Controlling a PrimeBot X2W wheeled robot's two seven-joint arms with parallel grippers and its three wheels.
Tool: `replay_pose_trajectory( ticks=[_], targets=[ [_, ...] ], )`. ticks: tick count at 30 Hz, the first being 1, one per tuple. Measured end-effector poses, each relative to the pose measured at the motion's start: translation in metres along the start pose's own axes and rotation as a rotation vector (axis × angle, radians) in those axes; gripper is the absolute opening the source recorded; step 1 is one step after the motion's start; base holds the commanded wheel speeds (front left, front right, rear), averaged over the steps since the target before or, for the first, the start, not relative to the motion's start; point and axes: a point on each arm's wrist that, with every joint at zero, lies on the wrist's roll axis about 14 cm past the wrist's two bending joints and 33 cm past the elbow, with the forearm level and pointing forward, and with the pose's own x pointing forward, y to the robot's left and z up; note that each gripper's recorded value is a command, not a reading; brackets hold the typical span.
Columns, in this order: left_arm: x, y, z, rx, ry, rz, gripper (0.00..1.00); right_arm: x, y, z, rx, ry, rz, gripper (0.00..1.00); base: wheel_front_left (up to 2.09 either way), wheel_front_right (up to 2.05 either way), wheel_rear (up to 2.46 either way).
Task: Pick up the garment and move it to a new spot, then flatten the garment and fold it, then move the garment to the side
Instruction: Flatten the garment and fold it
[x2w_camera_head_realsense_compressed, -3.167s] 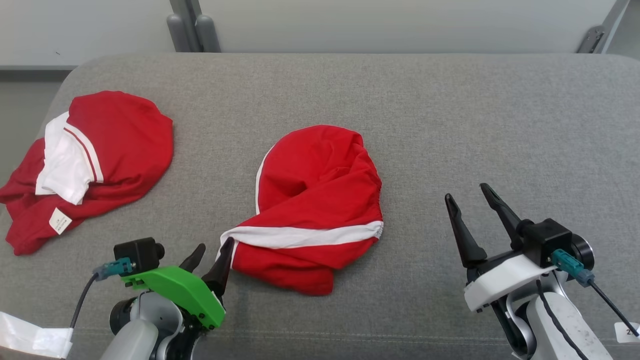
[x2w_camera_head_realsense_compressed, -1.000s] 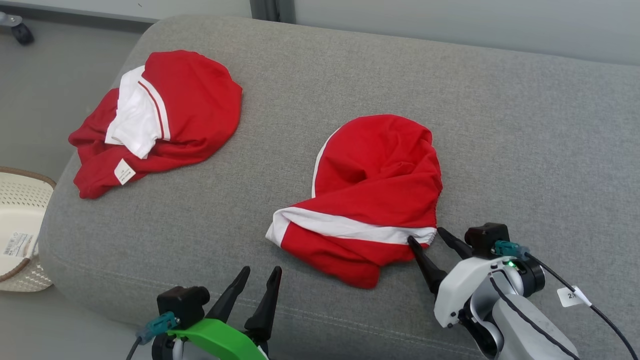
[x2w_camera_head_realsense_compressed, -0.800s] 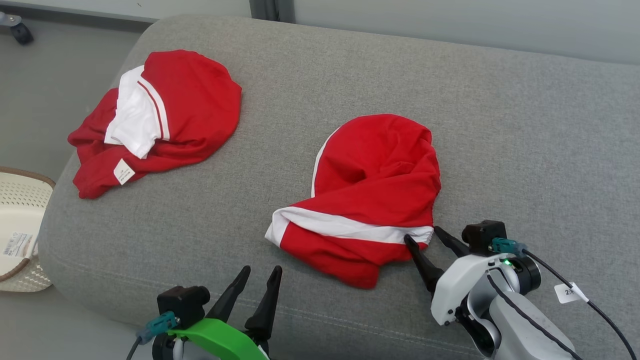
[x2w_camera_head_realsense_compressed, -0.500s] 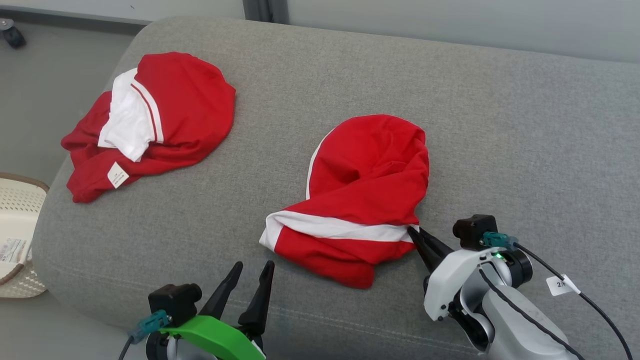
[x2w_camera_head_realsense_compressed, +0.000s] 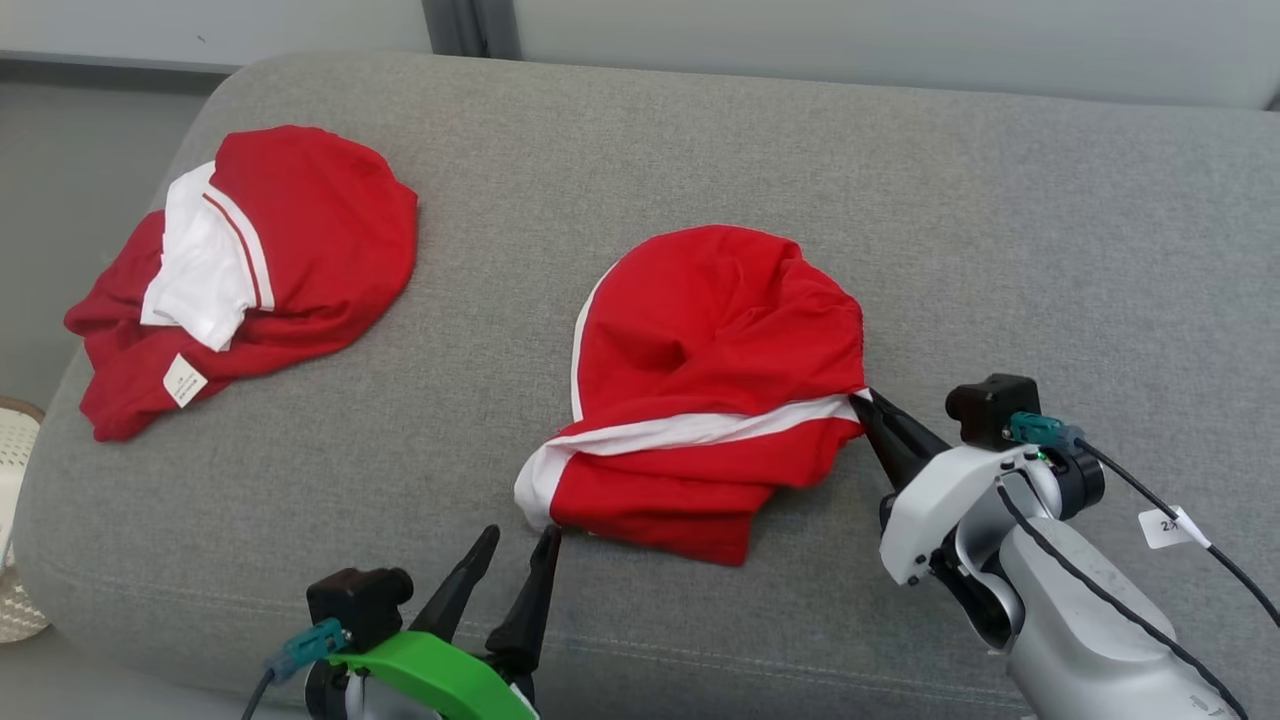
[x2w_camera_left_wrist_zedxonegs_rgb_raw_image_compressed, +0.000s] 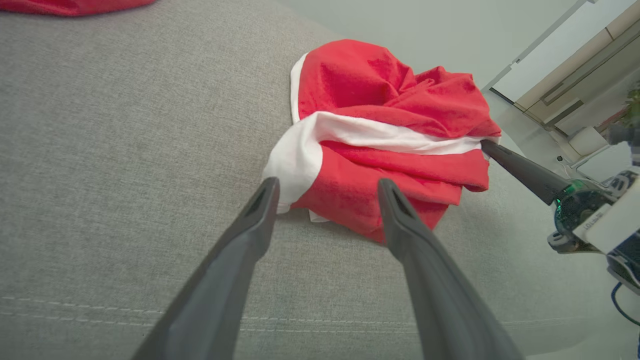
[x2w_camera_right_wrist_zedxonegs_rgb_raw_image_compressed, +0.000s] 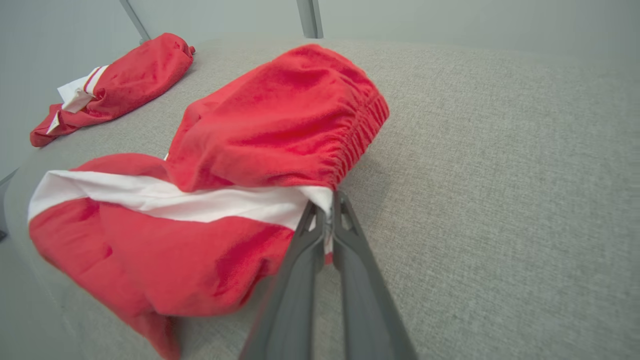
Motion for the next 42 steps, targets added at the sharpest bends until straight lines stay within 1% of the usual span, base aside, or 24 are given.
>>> replay_pose_trajectory(
  ticks=[4, 7, 8, 10, 12, 15, 16, 17, 18, 19, 22, 25, 28, 31, 35, 42],
  targets=[
    [0.014, -0.018, 0.002, 0.011, 0.002, -0.072, 1.0, -0.003, -0.003, -0.001, -0.002, 0.003, -0.005, 0.0, 0.0, 0.0, 0.0],
    [0.023, -0.024, 0.001, 0.034, 0.017, -0.104, 1.0, -0.005, -0.01, -0.004, 0.001, 0.009, -0.017, 0.0, 0.0, 0.0, 0.0],
    [0.023, -0.024, 0.001, 0.034, 0.017, -0.104, 1.0, -0.005, -0.01, -0.004, 0.001, 0.009, -0.017, 0.0, 0.0, 0.0, 0.0],
    [0.023, -0.015, -0.007, 0.1, 0.056, -0.097, 1.0, -0.007, -0.011, -0.006, -0.003, 0.015, -0.016, 0.0, 0.0, 0.0, 0.0],
    [0.022, -0.006, -0.01, 0.125, 0.074, -0.082, 1.0, -0.008, -0.013, -0.004, -0.001, 0.01, -0.024, 0.0, 0.0, 0.0, 0.0],
    [0.023, -0.009, -0.016, 0.123, 0.094, -0.097, 1.0, -0.012, -0.029, 0.002, -0.007, -0.004, -0.059, 0.0, 0.0, 0.0, 0.0],
    [0.023, -0.009, -0.016, 0.123, 0.094, -0.097, 1.0, -0.012, -0.029, 0.002, -0.007, -0.004, -0.059, 0.0, 0.0, 0.0, 0.0],
    [0.024, -0.011, -0.02, 0.122, 0.105, -0.105, 1.0, -0.014, -0.037, 0.004, -0.011, -0.008, -0.076, 0.0, 0.0, 0.0, 0.0],
    [0.024, -0.016, -0.027, 0.113, 0.123, -0.119, 1.0, -0.017, -0.054, 0.01, -0.025, -0.023, -0.111, 0.0, 0.0, 0.0, 0.0],
    [0.024, -0.016, -0.027, 0.113, 0.123, -0.119, 1.0, -0.017, -0.054, 0.01, -0.025, -0.023, -0.111, 0.0, 0.0, 0.0, 0.0],
    [0.024, -0.022, -0.036, 0.095, 0.146, -0.134, 1.0, -0.019, -0.071, 0.018, -0.053, -0.033, -0.14, 0.0, 0.0, 0.0, 0.0],
    [0.023, -0.034, -0.046, 0.078, 0.169, -0.159, 1.0, -0.019, -0.08, 0.024, -0.073, -0.038, -0.153, 0.0, 0.0, 0.0, 0.0],
    [0.021, -0.05, -0.057, 0.051, 0.196, -0.193, 1.0, -0.017, -0.08, 0.022, -0.077, -0.028, -0.147, 0.0, 0.0, 0.0, 0.0],
    [0.018, -0.057, -0.066, 0.047, 0.218, -0.213, 1.0, -0.013, -0.07, 0.02, -0.074, -0.025, -0.124, 0.0, 0.0, 0.0, 0.0],
    [0.015, -0.06, -0.073, 0.035, 0.239, -0.217, 1.0, -0.01, -0.063, 0.018, -0.064, -0.022, -0.105, 0.0, 0.0, 0.0, 0.0],
    [0.019, -0.058, -0.074, 0.033, 0.246, -0.213, 1.0, -0.01, -0.063, 0.016, -0.066, -0.01, -0.101, 0.0, 0.0, 0.0, 0.0]
  ],
)
